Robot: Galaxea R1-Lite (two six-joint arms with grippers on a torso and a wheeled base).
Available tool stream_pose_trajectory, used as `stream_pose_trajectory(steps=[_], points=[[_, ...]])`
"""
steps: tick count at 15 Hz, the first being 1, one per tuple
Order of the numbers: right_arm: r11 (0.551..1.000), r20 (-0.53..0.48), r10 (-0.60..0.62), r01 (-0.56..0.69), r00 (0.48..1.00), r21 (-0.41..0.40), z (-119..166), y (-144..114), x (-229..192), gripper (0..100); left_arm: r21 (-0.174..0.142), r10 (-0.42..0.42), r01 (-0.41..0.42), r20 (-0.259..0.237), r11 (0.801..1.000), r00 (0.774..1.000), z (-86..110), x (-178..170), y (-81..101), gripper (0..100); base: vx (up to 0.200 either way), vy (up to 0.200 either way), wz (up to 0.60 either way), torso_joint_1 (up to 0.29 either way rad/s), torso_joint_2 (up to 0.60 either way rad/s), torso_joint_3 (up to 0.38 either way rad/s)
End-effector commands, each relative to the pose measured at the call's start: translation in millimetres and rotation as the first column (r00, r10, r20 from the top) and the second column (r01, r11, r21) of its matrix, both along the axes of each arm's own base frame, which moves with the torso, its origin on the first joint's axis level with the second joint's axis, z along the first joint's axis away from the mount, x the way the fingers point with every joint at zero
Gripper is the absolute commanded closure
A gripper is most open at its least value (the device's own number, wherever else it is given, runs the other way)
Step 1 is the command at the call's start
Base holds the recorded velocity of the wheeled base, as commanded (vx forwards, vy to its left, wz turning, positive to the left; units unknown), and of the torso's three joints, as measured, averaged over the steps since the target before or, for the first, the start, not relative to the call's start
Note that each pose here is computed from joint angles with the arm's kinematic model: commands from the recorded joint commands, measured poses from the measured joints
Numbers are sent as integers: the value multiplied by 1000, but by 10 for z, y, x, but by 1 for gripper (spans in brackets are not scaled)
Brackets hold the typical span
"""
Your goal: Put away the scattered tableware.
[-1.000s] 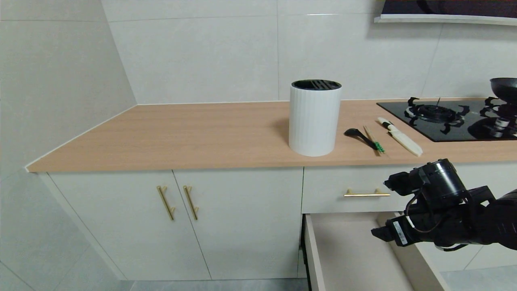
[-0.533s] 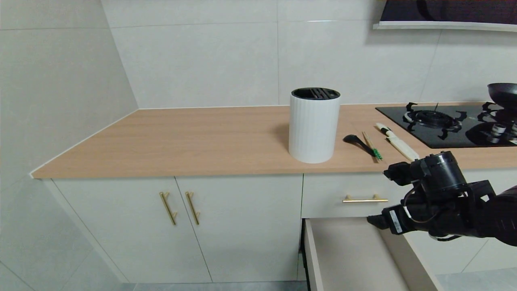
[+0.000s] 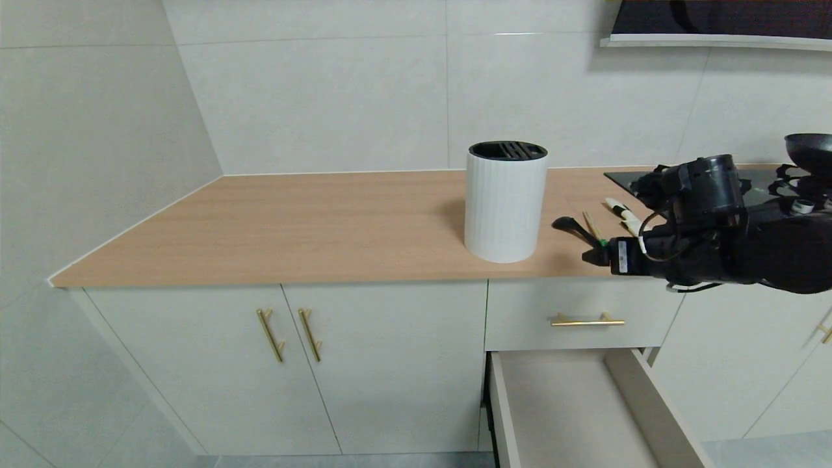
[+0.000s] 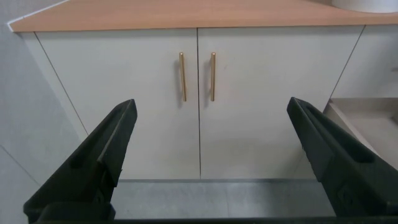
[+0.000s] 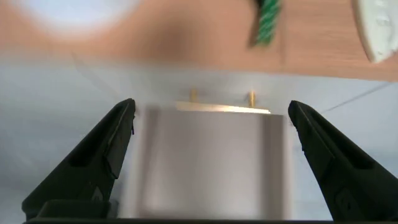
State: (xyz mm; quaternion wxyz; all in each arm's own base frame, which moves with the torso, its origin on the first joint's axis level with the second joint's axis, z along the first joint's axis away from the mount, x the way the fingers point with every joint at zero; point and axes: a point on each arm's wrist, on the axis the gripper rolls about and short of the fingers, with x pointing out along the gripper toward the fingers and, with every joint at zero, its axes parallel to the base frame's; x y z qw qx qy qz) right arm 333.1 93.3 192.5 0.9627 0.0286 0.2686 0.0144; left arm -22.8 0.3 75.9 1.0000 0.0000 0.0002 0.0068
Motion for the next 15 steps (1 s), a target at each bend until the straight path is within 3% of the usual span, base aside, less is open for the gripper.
stream_pose_trajectory(steps=[1, 9, 15], points=[[991, -1, -130, 130, 992, 31, -40, -27, 279, 0, 0, 0, 0, 0, 1000, 1000, 0, 0, 0, 0, 0, 0, 0, 0, 0, 0], [979, 52, -203, 202, 978, 18, -355, -60, 610, 0, 0, 0, 0, 0, 1000, 1000, 0, 0, 0, 0, 0, 0, 0, 0, 0, 0], [975, 77, -224, 223, 972, 24, -429, -133, 717, 0, 0, 0, 0, 0, 1000, 1000, 0, 0, 0, 0, 0, 0, 0, 0, 0, 0]])
